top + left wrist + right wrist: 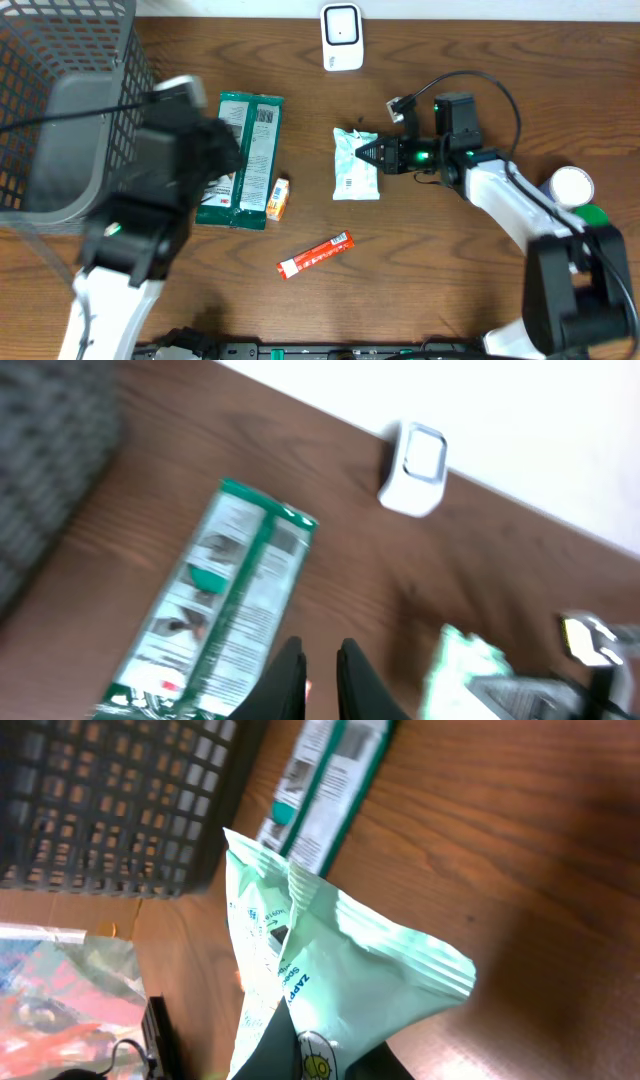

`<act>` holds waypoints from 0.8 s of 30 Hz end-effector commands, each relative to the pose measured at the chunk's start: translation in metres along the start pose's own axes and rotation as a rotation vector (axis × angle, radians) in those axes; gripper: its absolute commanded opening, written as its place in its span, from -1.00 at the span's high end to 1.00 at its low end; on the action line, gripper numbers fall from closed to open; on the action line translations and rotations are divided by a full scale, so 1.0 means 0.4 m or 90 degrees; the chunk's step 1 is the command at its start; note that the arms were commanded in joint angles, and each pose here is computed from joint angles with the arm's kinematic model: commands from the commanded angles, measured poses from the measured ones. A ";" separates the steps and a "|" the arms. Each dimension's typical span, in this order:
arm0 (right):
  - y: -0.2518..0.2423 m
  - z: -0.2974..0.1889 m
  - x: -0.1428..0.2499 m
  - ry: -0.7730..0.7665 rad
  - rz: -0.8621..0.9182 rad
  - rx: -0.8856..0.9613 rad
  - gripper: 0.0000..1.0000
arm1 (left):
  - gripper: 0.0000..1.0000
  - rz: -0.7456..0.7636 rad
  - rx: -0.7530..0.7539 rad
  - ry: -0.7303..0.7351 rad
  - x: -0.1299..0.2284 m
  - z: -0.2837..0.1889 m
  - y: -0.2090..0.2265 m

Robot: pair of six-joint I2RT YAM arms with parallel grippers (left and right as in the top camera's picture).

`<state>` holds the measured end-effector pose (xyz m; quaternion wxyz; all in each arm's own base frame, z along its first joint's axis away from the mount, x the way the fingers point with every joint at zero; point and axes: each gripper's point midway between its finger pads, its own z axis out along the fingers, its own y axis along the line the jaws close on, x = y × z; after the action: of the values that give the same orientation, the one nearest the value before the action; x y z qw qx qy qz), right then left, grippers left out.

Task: Scan the item barcode
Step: 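Carry the pouch with the right gripper to the white scanner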

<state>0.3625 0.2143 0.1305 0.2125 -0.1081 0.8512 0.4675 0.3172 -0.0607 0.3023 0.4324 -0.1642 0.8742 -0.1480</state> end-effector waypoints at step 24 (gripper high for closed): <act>0.285 -0.436 -0.407 -0.284 -0.328 0.561 0.98 | -0.59 -0.127 -0.070 0.191 0.029 0.180 0.225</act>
<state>0.4143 0.1355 0.3592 0.4942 -0.0978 0.8612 0.0676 0.3477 0.0067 0.2166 0.2750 -0.2547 0.9128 -0.1623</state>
